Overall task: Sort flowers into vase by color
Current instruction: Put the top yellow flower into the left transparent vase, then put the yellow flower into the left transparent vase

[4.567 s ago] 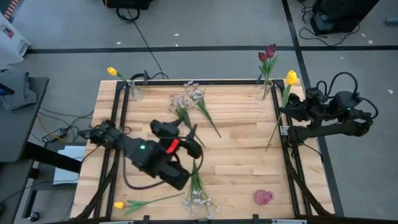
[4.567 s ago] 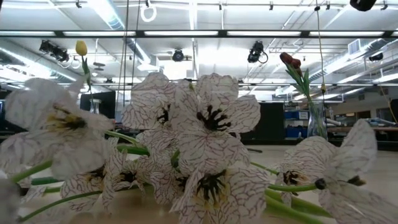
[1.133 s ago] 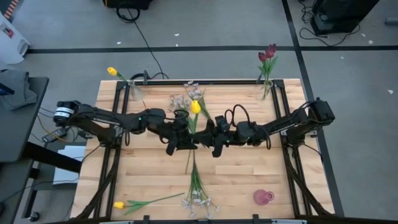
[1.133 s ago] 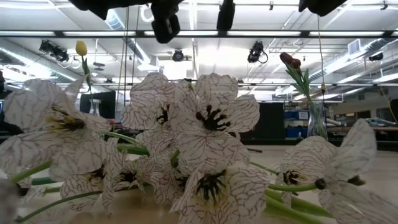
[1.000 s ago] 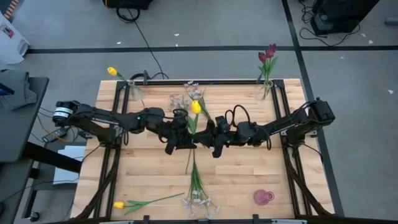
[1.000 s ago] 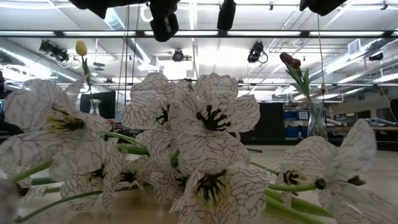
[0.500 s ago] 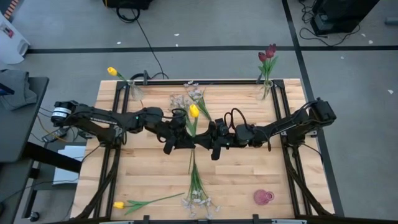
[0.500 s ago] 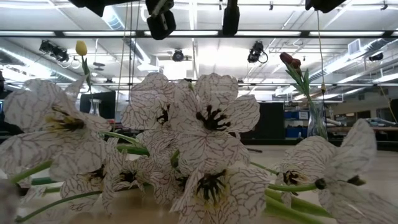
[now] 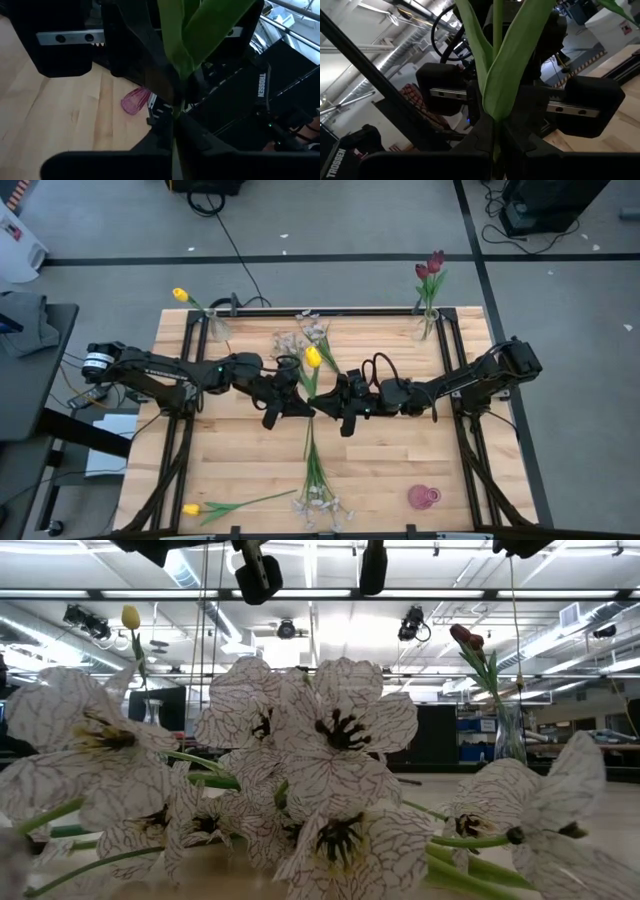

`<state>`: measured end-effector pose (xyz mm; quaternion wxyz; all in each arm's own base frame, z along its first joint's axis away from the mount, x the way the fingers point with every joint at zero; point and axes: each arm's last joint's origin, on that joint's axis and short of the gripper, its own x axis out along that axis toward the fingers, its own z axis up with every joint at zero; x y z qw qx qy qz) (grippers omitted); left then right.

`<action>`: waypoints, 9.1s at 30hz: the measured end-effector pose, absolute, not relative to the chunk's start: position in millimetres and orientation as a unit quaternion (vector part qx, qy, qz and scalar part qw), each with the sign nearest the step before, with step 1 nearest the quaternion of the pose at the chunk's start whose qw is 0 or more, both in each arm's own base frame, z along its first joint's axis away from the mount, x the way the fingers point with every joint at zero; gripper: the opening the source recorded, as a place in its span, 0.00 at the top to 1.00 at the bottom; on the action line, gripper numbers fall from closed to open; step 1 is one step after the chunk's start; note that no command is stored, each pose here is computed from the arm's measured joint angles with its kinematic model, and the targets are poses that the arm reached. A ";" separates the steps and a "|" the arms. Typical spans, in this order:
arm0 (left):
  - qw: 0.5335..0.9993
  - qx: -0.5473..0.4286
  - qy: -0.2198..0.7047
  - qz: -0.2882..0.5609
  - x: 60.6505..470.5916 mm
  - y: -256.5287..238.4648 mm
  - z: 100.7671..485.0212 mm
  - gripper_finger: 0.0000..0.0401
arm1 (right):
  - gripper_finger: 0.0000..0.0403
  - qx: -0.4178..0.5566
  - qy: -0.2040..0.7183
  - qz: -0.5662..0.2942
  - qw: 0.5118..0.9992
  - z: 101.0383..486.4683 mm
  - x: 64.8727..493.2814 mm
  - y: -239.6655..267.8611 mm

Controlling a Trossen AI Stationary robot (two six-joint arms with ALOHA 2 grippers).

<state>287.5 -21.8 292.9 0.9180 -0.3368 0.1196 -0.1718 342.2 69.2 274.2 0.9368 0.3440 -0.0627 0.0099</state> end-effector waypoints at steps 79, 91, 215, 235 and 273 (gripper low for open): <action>0.713 -0.076 0.157 0.679 138.1 155.9 409.4 0.99 | 0.27 0.266 0.023 -0.241 0.933 358.7 186.1 -31.2; 0.727 -0.094 0.173 0.658 118.9 177.8 402.3 0.99 | 0.27 0.270 0.022 -0.244 0.931 358.7 186.0 -32.2; 0.686 -0.126 0.220 0.682 120.6 185.9 351.6 0.75 | 0.27 0.231 -0.072 -0.308 0.920 384.5 128.1 -33.1; 0.693 -0.124 0.203 0.681 120.3 185.2 363.1 0.60 | 0.27 0.229 -0.065 -0.312 0.920 382.9 128.1 -33.2; 0.962 -0.236 -0.088 0.101 227.7 103.1 475.7 0.21 | 0.27 0.226 -0.025 -0.229 0.946 379.9 129.4 -37.6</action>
